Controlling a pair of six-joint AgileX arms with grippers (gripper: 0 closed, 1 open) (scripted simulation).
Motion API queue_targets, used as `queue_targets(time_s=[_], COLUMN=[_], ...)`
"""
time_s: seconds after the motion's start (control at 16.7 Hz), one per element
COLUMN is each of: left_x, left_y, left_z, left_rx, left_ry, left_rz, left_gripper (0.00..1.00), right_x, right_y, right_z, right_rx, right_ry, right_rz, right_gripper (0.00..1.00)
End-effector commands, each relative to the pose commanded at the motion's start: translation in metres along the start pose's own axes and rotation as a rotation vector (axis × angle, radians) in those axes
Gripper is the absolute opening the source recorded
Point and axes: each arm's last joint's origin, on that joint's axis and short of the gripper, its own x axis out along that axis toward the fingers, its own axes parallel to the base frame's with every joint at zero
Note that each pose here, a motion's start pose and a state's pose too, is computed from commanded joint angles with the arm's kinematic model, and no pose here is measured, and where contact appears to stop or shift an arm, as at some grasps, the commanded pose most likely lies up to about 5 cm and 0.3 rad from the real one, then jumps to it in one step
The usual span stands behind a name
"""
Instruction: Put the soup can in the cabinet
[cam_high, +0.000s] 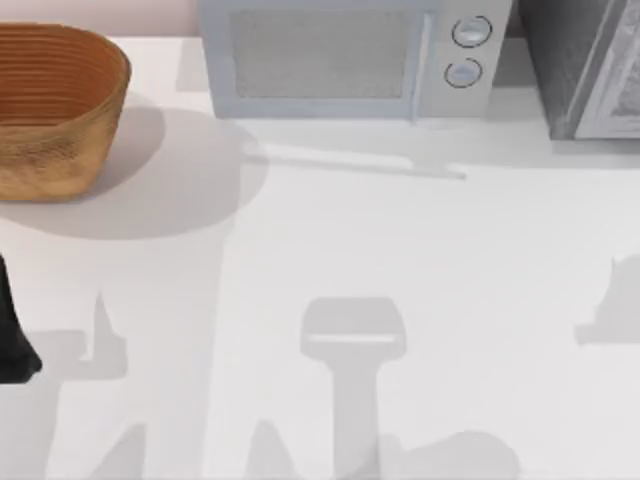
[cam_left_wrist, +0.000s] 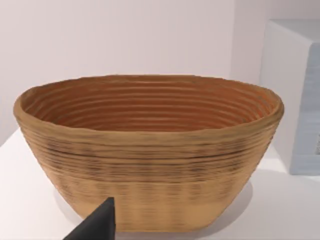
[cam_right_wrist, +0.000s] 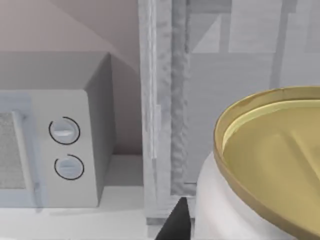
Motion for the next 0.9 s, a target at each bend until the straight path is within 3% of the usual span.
queue_targets(time_s=[0.54, 0.9], left_x=[0.000, 0.000], left_y=[0.000, 0.000], left_z=[0.000, 0.000], left_rx=[0.000, 0.000], left_ry=[0.000, 0.000], left_rz=[0.000, 0.000], left_gripper=[1.00, 1.00], right_x=[0.064, 0.121], right_y=[0.018, 0.036], right_z=[0.180, 0.258], right_rx=[-0.014, -0.012], right_ry=[0.026, 0.001], right_rz=[-0.007, -0.010], right_gripper=[0.00, 0.00])
